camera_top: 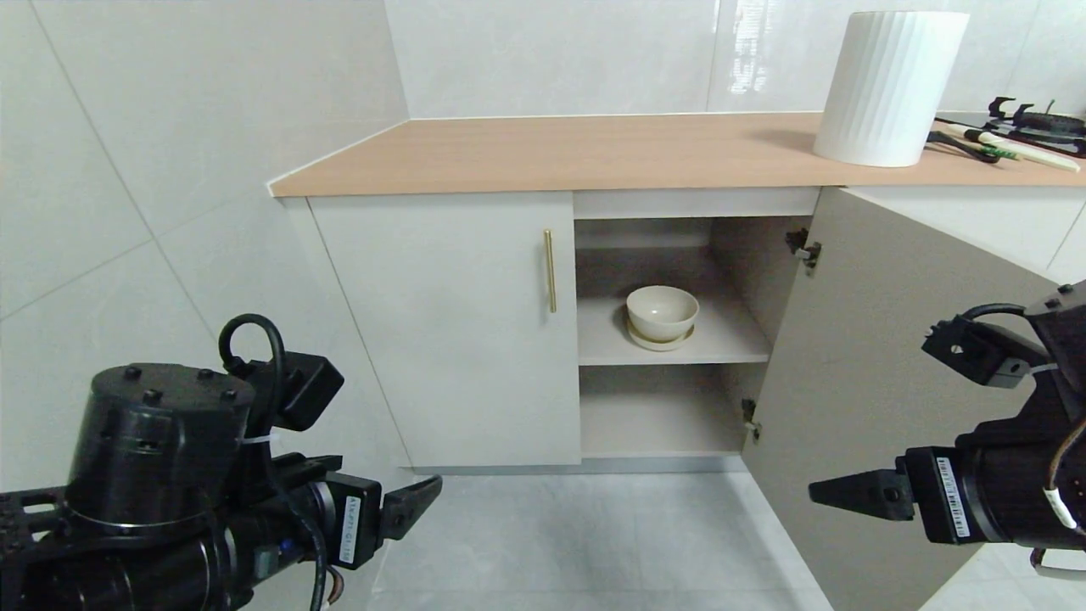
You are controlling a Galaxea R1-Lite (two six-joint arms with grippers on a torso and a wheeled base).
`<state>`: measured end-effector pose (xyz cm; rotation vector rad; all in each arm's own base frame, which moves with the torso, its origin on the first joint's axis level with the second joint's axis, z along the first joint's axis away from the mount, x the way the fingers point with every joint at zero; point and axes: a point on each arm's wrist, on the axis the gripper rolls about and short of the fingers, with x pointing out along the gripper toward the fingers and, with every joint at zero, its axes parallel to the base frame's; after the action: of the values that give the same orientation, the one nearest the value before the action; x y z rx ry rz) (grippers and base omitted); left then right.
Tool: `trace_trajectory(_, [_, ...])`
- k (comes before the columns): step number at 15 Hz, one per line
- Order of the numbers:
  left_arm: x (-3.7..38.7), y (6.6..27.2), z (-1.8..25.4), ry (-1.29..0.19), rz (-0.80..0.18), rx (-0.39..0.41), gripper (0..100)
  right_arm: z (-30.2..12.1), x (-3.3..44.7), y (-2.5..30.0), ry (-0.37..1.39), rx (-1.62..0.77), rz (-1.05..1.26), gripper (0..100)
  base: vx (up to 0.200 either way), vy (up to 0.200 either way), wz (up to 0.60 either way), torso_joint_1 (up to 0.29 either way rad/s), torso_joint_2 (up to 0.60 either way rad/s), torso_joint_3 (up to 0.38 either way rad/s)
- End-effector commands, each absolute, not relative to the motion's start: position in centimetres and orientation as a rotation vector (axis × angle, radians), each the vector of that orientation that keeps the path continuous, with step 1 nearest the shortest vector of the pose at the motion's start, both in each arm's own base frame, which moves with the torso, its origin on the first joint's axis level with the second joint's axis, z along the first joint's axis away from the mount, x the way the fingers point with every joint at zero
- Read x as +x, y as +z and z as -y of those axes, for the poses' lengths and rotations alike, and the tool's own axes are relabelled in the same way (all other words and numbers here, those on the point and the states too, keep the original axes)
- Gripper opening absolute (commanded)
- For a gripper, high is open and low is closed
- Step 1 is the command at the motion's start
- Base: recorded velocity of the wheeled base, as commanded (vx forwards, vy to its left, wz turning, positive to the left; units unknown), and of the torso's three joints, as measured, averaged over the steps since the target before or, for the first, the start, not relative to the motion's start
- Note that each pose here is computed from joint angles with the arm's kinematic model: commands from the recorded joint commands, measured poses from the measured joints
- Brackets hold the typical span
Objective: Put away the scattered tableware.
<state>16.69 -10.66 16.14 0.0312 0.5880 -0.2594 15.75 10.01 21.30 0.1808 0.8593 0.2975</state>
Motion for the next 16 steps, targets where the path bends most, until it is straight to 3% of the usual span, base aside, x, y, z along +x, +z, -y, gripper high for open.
trace_trajectory(1, [16.7, 16.1, 10.7, -0.259, -0.591, 0.033, 100, -9.9, 15.6, 21.5, 0.293, 0.174, -0.872, 100, 0.0, -0.2, 0.0, 0.012, 0.0, 0.002])
trace_trajectory(8, [16.7, 16.0, 10.7, -0.261, -0.592, 0.032, 100, -8.8, 14.0, 23.2, 0.278, 0.157, -0.908, 100, 0.0, -0.171, 0.0, 0.003, 0.0, 0.002])
trace_trajectory(16, [16.7, 16.1, 10.7, -0.261, -0.589, 0.029, 100, 0.2, 16.9, 25.2, -0.163, 0.115, -0.885, 100, 0.0, 0.0, 0.0, 0.0, 0.0, 0.0])
